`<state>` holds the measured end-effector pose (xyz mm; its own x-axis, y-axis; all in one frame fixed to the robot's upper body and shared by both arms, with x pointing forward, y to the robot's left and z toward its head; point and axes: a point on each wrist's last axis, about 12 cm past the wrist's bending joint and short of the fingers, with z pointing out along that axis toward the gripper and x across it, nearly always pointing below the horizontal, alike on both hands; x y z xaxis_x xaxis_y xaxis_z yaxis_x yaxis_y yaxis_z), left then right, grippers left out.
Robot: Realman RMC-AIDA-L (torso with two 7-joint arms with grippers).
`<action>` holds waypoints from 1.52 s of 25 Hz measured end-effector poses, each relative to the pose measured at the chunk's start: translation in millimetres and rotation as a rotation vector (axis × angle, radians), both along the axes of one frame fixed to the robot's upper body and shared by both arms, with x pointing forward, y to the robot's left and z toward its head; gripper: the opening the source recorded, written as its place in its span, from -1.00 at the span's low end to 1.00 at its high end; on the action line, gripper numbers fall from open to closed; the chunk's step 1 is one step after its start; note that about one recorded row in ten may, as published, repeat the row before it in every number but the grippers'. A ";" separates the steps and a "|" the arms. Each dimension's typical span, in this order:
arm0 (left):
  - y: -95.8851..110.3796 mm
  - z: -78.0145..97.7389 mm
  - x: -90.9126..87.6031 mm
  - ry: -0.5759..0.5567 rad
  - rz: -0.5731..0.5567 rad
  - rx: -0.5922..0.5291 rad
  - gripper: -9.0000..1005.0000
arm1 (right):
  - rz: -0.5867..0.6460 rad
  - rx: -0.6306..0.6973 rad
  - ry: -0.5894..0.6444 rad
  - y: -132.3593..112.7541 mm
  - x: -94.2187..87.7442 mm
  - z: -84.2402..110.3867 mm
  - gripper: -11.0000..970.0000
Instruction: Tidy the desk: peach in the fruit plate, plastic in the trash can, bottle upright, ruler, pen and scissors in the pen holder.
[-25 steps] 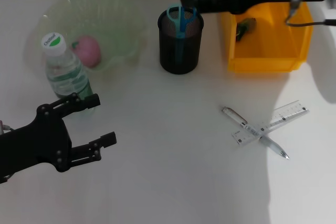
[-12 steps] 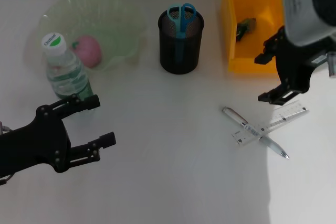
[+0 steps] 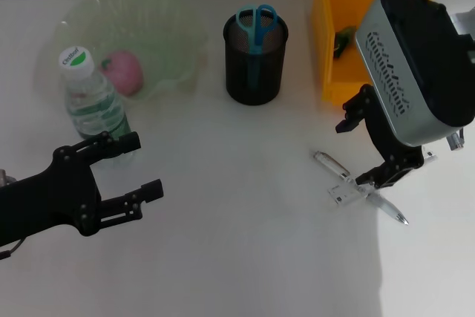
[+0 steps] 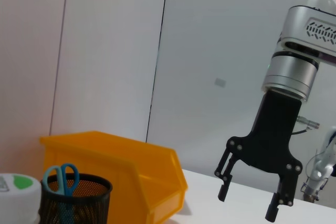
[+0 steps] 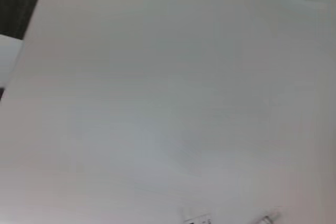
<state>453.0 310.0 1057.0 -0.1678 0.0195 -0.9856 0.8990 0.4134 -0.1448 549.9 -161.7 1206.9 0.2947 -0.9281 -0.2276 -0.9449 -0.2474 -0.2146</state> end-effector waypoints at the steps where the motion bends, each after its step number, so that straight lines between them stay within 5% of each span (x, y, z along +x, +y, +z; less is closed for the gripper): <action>1: -0.3 -0.5 0.2 0.002 0.001 0.002 0.63 | 0.005 -0.004 0.010 0.1 0.8 -2.3 0.53; 38: -8.9 -5.6 -7.3 0.027 -0.081 0.022 0.63 | 0.098 -0.049 0.123 2.3 12.8 -60.4 0.52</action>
